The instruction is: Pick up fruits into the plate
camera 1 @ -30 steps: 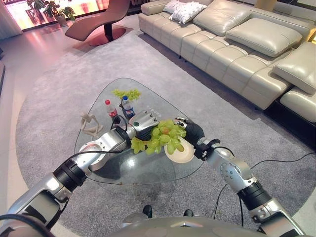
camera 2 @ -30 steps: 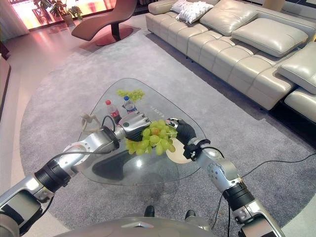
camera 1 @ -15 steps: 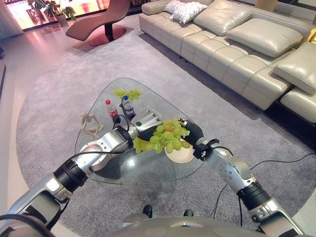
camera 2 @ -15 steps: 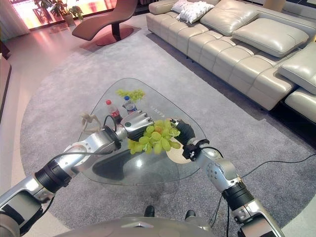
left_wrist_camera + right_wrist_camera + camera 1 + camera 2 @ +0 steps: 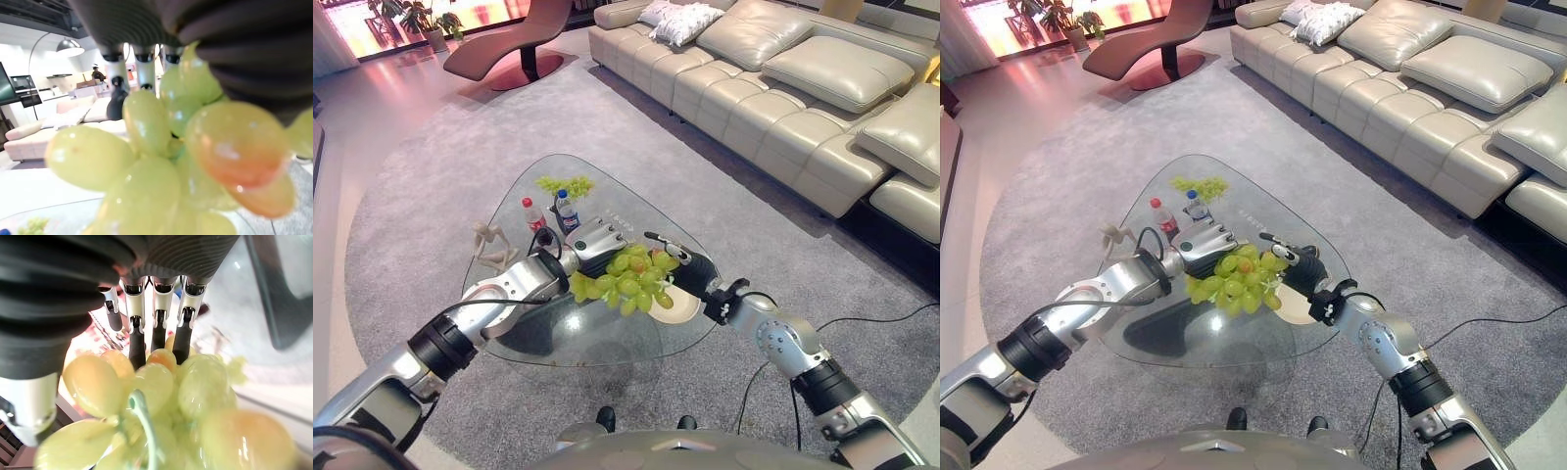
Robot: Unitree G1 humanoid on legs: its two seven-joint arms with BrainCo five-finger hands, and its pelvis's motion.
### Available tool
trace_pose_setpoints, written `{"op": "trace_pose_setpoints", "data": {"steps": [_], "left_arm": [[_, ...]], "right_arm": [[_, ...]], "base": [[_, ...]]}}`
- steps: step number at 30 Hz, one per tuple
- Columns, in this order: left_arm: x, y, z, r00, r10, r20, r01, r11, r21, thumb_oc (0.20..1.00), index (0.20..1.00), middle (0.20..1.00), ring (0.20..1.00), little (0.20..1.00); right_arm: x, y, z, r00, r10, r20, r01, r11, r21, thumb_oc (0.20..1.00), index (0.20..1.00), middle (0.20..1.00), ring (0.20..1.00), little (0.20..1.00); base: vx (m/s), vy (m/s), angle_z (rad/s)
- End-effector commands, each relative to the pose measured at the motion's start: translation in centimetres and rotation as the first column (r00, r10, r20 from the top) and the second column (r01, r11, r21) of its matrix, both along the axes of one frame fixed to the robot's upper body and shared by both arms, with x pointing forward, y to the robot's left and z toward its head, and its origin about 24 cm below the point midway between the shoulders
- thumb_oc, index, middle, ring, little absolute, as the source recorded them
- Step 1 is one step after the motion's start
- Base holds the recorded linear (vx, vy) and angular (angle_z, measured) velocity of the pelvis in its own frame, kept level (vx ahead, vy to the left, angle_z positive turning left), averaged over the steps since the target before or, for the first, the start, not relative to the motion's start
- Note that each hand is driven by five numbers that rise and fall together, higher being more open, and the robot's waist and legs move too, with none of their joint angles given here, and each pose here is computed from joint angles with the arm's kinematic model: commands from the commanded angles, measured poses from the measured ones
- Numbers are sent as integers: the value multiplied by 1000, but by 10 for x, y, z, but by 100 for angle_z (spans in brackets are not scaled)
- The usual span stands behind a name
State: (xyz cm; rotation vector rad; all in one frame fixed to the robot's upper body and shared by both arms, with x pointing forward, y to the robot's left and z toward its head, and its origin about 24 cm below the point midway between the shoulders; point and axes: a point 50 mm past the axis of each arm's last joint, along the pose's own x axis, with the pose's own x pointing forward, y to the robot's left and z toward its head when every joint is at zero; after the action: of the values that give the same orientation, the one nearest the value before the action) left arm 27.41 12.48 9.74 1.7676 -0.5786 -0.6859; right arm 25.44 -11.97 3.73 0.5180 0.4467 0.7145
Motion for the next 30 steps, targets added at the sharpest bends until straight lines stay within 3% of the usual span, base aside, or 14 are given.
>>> {"op": "trace_pose_setpoints", "data": {"steps": [1, 16, 30], "left_arm": [[21, 1, 48, 973, -20, 231, 29, 999, -35, 200, 200, 200, 200, 200], [22, 7, 51, 958, -33, 285, 31, 999, 11, 200, 200, 200, 200, 200], [13, -11, 55, 924, -165, 345, 176, 984, -3, 200, 200, 200, 200, 200]], "right_arm": [[-16, 23, 15, 986, 164, 17, -164, 966, 199, 1000, 1000, 1000, 1000, 1000], [-44, 27, -11, 932, 330, -147, -291, 927, 236, 1000, 1000, 1000, 1000, 1000], [-80, 57, -16, 780, 539, -317, -360, 801, 478, 1000, 1000, 1000, 1000, 1000]], "base": [[0, 0, 0], [0, 0, 0], [0, 0, 0]]}}
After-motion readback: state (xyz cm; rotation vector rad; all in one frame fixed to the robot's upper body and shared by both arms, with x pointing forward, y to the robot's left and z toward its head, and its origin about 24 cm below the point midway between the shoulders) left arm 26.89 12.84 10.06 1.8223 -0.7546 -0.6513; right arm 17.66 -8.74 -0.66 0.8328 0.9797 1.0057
